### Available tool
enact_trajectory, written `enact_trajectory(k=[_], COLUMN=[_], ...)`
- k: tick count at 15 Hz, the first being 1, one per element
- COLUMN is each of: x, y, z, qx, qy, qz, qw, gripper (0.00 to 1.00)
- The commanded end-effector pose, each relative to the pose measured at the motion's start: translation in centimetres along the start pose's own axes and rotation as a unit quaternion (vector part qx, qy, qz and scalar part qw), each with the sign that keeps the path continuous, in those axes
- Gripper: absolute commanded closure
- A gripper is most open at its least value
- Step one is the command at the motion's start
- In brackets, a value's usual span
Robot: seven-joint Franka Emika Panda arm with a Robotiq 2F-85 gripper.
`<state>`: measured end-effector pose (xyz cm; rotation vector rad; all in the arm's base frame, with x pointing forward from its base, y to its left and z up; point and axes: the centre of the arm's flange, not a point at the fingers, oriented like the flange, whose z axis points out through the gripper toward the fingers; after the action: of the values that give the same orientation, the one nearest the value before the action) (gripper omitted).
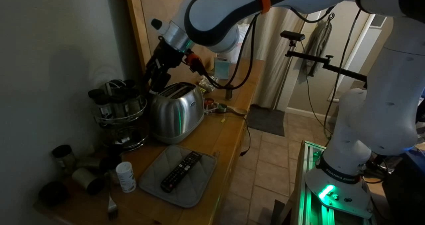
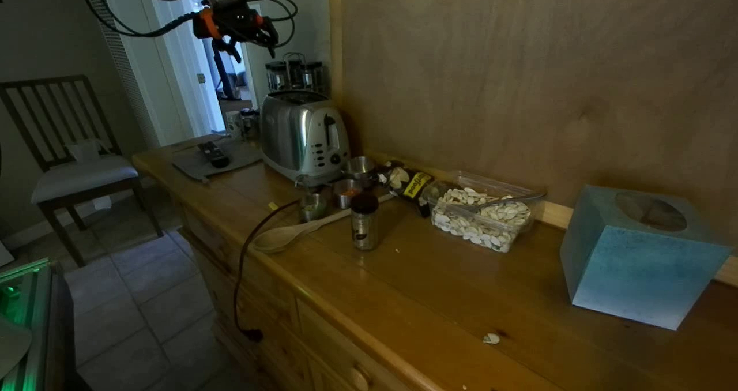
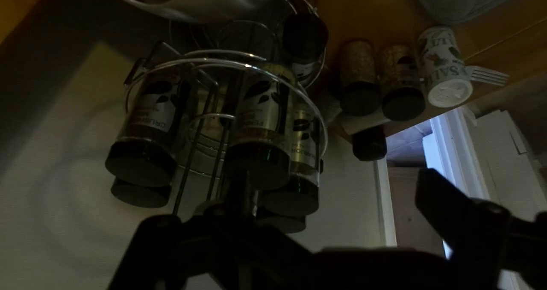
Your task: Remove the glass jar from the silver stand and place it on the right side of the counter.
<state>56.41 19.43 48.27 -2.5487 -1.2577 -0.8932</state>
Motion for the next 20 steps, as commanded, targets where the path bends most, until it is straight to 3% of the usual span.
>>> enact_trajectory(k=[1,20], x=[0.3,-1.8], y=[1.8,5.9], z=[1.1,5.3], qx=[0.008,0.060], qy=[0.019,0.078], qz=[-0.005,0.038], qw=[0.9998,0.9945], gripper=[0.00,0.00])
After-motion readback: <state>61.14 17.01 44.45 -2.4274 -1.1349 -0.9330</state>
